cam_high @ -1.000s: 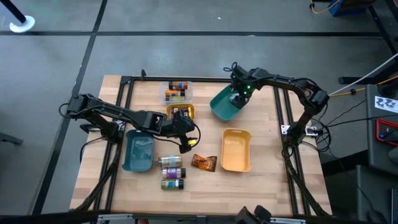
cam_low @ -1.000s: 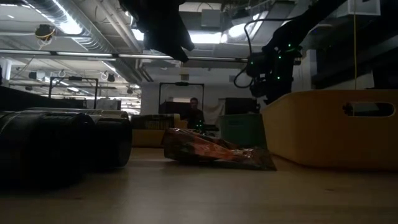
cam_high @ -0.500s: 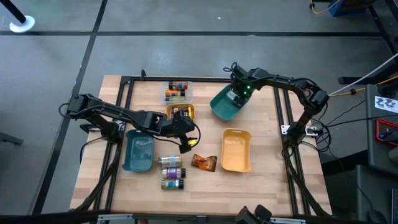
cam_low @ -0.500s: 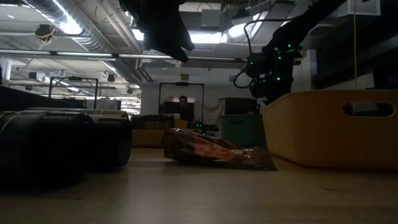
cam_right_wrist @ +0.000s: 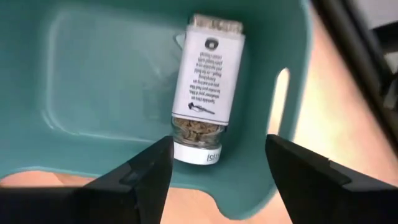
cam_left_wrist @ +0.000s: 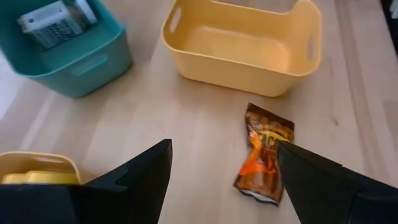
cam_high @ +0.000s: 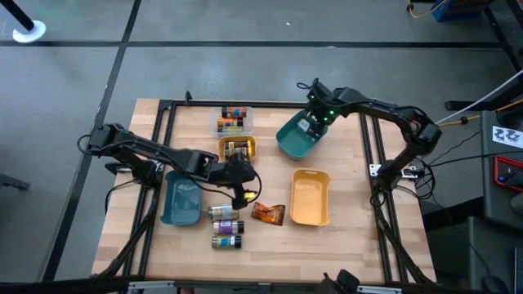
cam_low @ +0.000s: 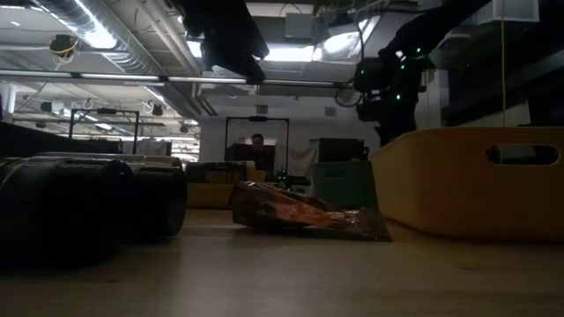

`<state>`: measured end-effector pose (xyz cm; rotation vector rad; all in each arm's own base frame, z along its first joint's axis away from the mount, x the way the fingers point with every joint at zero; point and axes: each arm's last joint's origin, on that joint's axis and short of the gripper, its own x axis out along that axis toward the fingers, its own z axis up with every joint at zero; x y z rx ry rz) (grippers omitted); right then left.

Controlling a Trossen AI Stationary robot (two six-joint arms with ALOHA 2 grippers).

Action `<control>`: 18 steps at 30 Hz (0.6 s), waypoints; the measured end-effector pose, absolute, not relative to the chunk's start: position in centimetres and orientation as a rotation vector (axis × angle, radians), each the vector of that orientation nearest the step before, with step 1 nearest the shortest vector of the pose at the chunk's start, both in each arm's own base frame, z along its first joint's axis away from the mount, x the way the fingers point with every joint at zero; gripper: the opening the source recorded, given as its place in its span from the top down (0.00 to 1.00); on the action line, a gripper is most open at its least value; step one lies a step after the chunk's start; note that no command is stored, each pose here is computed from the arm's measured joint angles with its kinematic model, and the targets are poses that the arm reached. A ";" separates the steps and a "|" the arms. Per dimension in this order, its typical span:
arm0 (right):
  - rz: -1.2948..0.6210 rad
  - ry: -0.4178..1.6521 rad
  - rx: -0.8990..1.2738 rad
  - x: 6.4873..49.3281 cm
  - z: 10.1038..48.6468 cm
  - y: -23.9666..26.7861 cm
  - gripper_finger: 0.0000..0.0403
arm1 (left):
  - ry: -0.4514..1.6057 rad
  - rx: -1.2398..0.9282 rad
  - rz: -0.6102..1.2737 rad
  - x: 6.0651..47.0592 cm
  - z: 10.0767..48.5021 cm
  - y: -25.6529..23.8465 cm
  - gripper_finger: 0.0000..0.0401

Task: Sort spices by type
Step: Put the black seasoning bottle into the transparent bin

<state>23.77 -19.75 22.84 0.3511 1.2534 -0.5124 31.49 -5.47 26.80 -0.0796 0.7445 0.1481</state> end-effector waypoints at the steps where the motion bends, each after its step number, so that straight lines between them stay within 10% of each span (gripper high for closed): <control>1: -0.512 1.237 0.347 23.7 23.2 -19.6 0.37 | 0.744 -0.078 0.142 31.5 26.8 -5.7 0.33; 18: -0.319 1.076 0.219 26.0 26.6 -14.3 0.37 | 1.052 -0.142 0.188 29.1 24.1 -8.3 0.33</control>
